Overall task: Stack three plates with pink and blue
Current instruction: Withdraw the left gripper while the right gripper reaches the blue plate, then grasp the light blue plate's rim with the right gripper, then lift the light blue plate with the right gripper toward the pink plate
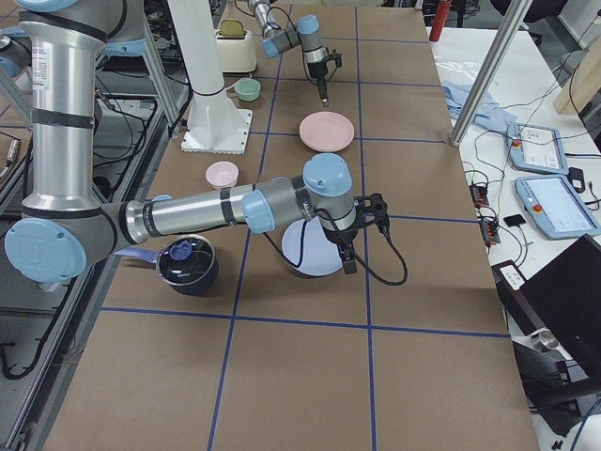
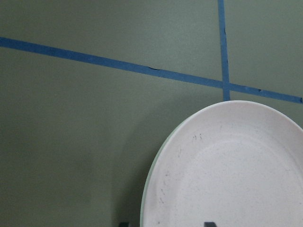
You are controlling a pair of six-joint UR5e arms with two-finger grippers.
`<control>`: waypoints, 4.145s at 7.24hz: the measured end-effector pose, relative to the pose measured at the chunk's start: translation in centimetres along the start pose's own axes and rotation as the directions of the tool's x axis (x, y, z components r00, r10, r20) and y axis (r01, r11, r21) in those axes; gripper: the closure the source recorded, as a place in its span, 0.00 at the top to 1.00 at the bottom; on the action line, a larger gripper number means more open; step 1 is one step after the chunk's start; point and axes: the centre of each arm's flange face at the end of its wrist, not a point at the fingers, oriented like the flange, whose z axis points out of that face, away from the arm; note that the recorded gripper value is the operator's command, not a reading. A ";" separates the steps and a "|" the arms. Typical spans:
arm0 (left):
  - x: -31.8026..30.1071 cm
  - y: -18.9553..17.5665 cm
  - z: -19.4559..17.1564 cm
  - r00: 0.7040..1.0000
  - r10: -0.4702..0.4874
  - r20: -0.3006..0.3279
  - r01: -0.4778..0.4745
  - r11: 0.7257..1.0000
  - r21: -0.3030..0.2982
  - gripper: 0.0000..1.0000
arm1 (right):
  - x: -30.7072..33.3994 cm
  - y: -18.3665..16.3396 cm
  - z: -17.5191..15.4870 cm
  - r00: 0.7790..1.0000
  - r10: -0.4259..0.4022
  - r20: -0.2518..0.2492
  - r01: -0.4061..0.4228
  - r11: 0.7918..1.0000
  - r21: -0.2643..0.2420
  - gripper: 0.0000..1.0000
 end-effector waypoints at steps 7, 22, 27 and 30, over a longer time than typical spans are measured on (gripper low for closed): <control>-21.7 -13.7 -17.4 0.783 0.600 0.164 -0.592 0.800 -0.098 1.00 | -5.9 12.9 11.3 0.990 0.141 0.008 -0.142 0.989 0.051 0.90; -26.0 -13.9 -18.9 0.743 0.642 0.188 -0.632 0.766 -0.120 1.00 | -11.9 10.7 17.2 0.983 0.170 0.074 -0.176 0.980 0.097 0.00; -25.8 -13.9 -18.9 0.764 0.618 0.189 -0.608 0.786 -0.114 1.00 | -32.7 -2.4 14.2 0.891 0.345 0.295 -0.386 0.918 0.093 0.00; -25.8 -13.8 -18.9 0.773 0.608 0.181 -0.597 0.794 -0.114 1.00 | -49.6 -2.0 17.0 0.886 0.401 0.232 -0.432 0.897 0.097 0.00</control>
